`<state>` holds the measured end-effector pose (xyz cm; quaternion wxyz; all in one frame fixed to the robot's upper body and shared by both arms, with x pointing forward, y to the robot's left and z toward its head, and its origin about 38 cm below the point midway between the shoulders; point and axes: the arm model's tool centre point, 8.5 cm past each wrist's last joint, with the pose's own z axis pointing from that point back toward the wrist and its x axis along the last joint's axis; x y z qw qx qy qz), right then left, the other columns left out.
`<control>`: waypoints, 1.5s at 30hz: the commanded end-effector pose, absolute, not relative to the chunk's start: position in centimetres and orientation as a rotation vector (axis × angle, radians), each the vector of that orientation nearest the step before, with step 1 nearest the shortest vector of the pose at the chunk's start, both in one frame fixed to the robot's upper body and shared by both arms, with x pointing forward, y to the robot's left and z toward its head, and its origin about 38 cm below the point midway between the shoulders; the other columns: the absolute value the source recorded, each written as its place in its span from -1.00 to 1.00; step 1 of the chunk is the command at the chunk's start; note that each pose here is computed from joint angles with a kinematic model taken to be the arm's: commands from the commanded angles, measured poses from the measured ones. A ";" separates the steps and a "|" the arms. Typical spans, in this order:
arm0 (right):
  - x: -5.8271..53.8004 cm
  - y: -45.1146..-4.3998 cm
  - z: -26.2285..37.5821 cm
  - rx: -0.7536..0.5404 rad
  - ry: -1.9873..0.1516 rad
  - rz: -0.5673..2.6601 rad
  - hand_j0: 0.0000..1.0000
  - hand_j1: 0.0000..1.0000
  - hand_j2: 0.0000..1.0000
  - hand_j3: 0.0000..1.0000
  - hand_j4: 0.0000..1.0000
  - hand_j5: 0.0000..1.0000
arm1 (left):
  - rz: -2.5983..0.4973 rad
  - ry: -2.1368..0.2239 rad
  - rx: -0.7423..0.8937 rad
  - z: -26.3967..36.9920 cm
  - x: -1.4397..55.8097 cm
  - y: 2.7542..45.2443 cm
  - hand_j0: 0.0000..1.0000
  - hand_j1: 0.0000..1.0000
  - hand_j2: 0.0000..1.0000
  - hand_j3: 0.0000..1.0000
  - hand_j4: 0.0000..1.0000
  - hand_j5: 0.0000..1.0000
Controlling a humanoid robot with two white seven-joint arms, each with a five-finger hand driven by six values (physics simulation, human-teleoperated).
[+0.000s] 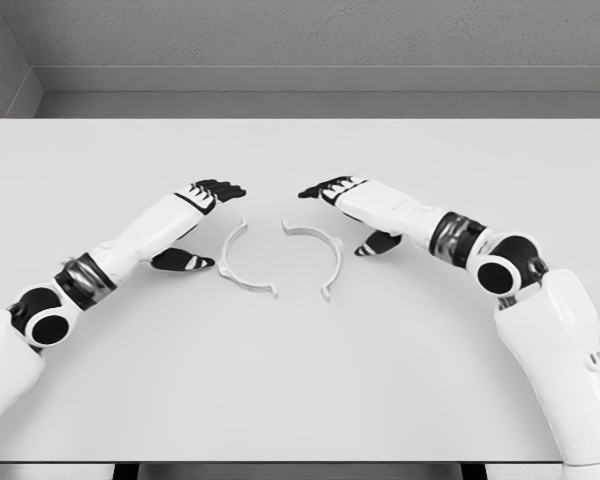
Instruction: Assemble PVC drainage pipe clamps
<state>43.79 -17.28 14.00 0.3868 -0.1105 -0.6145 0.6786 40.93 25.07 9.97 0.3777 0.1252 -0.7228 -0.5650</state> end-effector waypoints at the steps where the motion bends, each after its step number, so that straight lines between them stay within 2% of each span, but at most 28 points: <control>1: 43.7 -16.6 13.9 -0.264 -1.573 1.721 1.00 1.00 1.00 1.00 1.00 1.00 | -1.432 -1.857 0.311 10.0 40.9 24.8 1.00 1.00 1.00 1.00 1.00 1.00; 27: 43.8 -13.2 14.2 -0.208 -1.603 1.687 1.00 1.00 1.00 1.00 1.00 1.00 | -1.437 -1.871 0.294 9.7 40.6 23.7 1.00 1.00 1.00 1.00 1.00 1.00; 29: 44.5 -14.2 14.8 -0.237 -1.601 1.677 1.00 1.00 1.00 1.00 1.00 1.00 | -1.438 -1.870 0.295 9.7 40.6 23.7 1.00 1.00 1.00 1.00 1.00 1.00; 34: 45.9 -21.2 17.3 -0.391 -1.606 1.522 1.00 1.00 1.00 1.00 1.00 1.00 | -1.435 -1.875 0.289 9.7 40.4 23.4 1.00 1.00 1.00 1.00 1.00 1.00; 35: 45.5 -23.2 18.6 -0.443 -1.613 1.519 1.00 1.00 1.00 1.00 1.00 1.00 | -1.435 -1.875 0.289 9.7 40.4 23.4 1.00 1.00 1.00 1.00 1.00 1.00; 37: 43.5 -26.2 20.2 -0.467 -1.657 1.488 1.00 1.00 1.00 1.00 1.00 1.00 | -1.436 -1.876 0.290 9.7 40.5 23.4 1.00 1.00 1.00 1.00 1.00 1.00; 40: 41.0 -31.1 19.9 -0.533 -1.671 1.466 1.00 1.00 1.00 1.00 1.00 1.00 | -1.435 -1.877 0.288 9.7 40.5 23.3 1.00 1.00 1.00 1.00 1.00 1.00; 45: 40.4 -32.1 19.9 -0.554 -1.659 1.467 1.00 1.00 1.00 1.00 1.00 1.00 | -1.434 -1.873 0.308 10.1 40.9 23.9 1.00 1.00 1.00 1.00 1.00 1.00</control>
